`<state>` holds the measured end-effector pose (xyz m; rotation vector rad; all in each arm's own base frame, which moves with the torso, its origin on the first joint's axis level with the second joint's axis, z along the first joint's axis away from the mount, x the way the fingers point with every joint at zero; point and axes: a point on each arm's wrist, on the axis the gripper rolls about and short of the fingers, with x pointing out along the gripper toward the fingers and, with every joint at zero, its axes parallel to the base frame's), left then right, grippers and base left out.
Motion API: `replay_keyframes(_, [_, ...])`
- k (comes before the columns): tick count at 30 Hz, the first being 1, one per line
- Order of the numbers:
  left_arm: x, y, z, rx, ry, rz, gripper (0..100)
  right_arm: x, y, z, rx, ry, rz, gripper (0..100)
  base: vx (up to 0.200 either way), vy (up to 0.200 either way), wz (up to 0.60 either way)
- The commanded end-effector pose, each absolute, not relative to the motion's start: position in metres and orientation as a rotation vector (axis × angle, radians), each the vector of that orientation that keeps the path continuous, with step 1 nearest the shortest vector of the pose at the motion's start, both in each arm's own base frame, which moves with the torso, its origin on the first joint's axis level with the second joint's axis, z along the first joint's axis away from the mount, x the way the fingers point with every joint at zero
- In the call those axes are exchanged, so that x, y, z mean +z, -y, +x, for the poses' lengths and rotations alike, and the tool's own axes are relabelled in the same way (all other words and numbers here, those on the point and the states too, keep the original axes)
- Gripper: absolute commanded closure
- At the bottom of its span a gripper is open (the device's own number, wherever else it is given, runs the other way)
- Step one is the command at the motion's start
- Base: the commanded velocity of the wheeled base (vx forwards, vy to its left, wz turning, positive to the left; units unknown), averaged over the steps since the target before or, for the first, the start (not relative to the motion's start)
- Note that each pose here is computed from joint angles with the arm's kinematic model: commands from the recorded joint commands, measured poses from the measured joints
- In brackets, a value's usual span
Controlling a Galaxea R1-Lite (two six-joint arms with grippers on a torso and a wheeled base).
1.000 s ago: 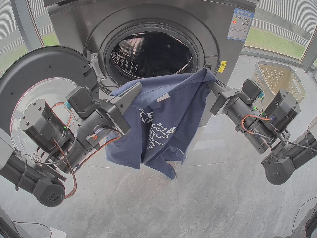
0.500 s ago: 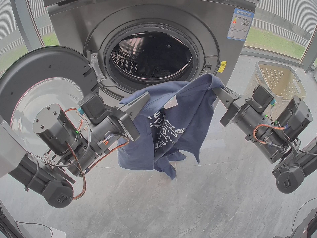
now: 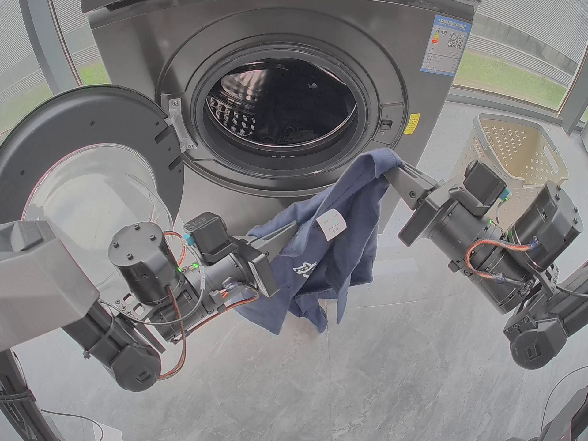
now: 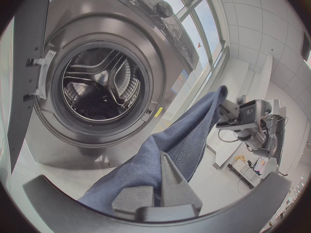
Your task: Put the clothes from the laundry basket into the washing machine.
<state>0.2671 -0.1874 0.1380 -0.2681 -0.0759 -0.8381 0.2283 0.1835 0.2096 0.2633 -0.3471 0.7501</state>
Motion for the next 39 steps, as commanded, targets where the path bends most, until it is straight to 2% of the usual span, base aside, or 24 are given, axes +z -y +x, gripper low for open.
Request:
replay_keyframes(1, [0.114,0.195,0.282,-0.826,0.017,-0.261,100,0.209,-0.187,0.226,0.762,0.345,0.266,100,0.000,0.000,0.00])
replay_keyframes(2, [0.114,0.195,0.282,-0.826,0.017,-0.261,0,0.209,-0.187,0.226,0.763,0.344,0.268,100,0.000,0.000,0.00])
replay_keyframes(14, [0.092,0.205,0.295,-0.812,-0.019,-0.240,0,0.211,-0.187,0.227,0.747,0.352,0.272,100,0.000,0.000,0.00])
replay_keyframes(20, [0.079,0.203,0.299,-0.799,-0.037,-0.183,0,0.212,-0.187,0.227,0.738,0.352,0.283,100,0.000,0.000,0.00])
replay_keyframes(30, [0.077,0.205,0.297,-0.808,-0.027,-0.142,0,0.213,-0.186,0.230,0.726,0.359,0.284,100,0.000,0.000,0.00])
replay_keyframes(36, [0.079,0.206,0.311,-0.782,0.011,-0.148,0,0.213,-0.186,0.228,0.723,0.357,0.286,100,0.000,0.000,0.00])
replay_keyframes(39, [0.083,0.197,0.319,-0.750,0.032,-0.150,0,0.213,-0.186,0.228,0.723,0.355,0.286,100,0.000,0.000,0.00])
